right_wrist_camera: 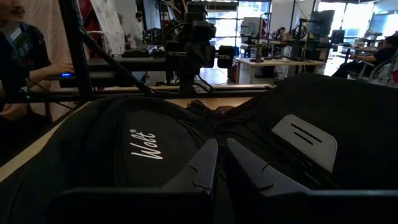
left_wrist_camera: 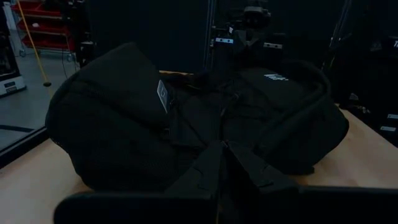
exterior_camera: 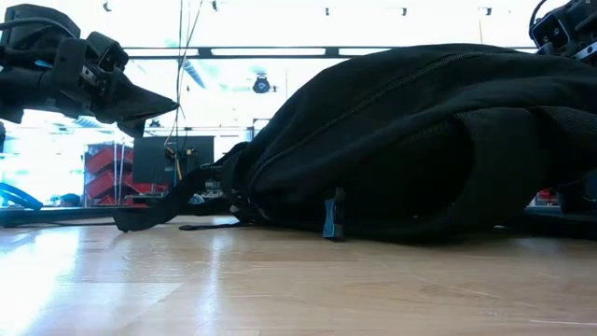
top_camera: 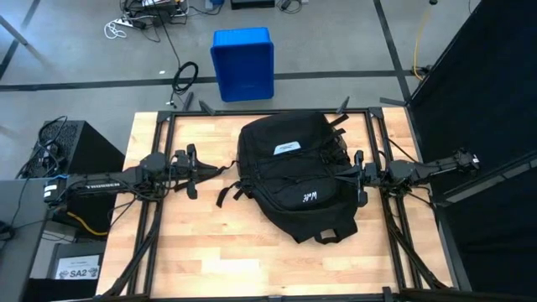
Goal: Unpack backpack
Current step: Return to Home Position
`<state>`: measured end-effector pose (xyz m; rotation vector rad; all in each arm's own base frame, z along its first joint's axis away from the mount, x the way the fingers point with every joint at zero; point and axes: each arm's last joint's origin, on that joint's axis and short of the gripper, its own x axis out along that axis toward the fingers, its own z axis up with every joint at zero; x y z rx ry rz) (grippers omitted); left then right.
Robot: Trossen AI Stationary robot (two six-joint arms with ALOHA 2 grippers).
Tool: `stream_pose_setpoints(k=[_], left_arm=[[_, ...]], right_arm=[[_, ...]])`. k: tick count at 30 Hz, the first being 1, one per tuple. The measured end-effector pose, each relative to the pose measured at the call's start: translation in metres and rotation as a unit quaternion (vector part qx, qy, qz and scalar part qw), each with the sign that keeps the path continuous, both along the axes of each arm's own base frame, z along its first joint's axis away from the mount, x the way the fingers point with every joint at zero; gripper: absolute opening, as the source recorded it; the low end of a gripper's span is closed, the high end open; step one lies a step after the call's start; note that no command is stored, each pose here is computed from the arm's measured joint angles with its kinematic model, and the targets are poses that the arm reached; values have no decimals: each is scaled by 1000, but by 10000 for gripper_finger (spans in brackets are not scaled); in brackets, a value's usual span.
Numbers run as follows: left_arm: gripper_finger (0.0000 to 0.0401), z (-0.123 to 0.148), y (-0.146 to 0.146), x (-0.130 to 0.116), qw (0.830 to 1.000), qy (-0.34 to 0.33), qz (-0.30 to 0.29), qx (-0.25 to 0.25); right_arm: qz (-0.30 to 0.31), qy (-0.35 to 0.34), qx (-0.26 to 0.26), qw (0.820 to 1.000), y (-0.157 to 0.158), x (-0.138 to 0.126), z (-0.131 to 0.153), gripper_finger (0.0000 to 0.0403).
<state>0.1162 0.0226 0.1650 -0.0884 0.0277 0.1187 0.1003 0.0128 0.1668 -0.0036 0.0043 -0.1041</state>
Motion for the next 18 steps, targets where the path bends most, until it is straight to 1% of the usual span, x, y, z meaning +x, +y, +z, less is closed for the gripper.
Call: stream_pose_setpoints(k=[13,18], left_arm=[[0,0,0,0,1000,0,0,0],[0,0,0,0,1000,0,0,0]], right_arm=[[0,0,0,1000,0,0,0,18],[0,0,0,1000,0,0,0,16]])
